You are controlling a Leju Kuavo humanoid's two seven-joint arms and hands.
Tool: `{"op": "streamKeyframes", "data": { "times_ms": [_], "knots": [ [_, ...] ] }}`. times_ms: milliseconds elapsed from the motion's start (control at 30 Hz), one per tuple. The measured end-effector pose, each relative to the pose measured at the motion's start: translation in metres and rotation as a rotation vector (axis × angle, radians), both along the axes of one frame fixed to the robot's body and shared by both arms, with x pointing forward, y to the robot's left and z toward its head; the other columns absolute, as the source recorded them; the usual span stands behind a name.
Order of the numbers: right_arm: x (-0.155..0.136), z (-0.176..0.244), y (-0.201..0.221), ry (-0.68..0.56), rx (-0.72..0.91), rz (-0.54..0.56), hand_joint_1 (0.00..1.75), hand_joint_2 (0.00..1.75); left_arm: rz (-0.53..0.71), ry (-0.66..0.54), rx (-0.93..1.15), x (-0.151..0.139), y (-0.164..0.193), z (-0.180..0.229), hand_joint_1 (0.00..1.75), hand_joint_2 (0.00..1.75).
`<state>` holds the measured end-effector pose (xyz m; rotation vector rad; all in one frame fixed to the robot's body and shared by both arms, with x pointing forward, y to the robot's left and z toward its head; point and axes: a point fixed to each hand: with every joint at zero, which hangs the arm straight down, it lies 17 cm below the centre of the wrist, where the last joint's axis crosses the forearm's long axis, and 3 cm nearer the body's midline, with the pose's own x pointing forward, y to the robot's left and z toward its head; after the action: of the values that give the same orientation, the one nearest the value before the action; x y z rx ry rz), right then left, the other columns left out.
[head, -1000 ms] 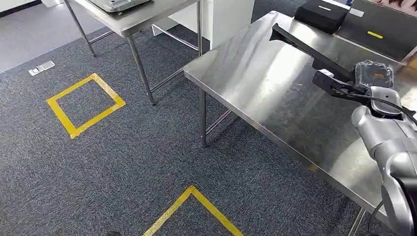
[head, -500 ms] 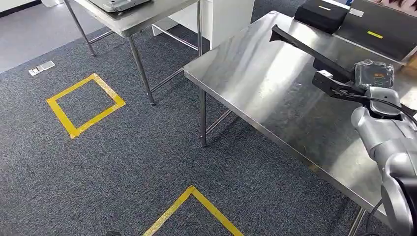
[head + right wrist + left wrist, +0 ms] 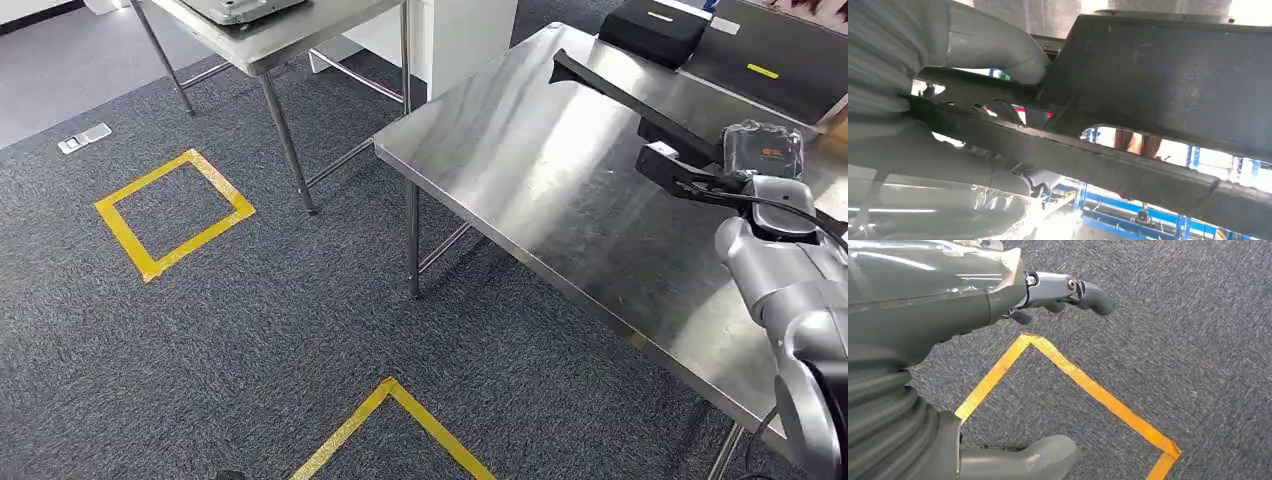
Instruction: Take the parts from the cabinet and place them on the table.
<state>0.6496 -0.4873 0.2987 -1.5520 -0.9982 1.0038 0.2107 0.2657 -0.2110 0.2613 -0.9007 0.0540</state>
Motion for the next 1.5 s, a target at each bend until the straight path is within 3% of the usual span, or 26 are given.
{"op": "streamKeyframes", "data": {
  "times_ms": [533, 567, 733, 767, 1500],
  "knots": [
    [-0.003, -0.002, -0.01, 0.002, 0.034, -0.032, 1.62, 1.75, 0.0, 0.0, 0.001, 0.0, 0.0, 0.0, 0.0, 1.75],
    [-0.003, -0.003, -0.011, 0.002, 0.036, -0.034, 0.0, 1.75, 0.001, 0.0, 0.002, 0.0, 0.0, 0.0, 0.0, 1.75],
    [-0.005, -0.002, -0.016, -0.001, 0.042, -0.043, 0.0, 1.75, 0.011, -0.002, -0.012, 0.0, 0.0, 0.0, 0.0, 1.75],
    [-0.005, -0.002, -0.016, 0.0, 0.041, -0.044, 0.0, 1.75, 0.011, -0.002, -0.01, 0.0, 0.0, 0.0, 0.0, 0.0],
    [-0.009, -0.01, -0.027, 0.029, 0.051, -0.071, 0.0, 1.75, 0.02, -0.001, -0.014, 0.0, 0.001, 0.0, 0.0, 0.0]
  ]
}}
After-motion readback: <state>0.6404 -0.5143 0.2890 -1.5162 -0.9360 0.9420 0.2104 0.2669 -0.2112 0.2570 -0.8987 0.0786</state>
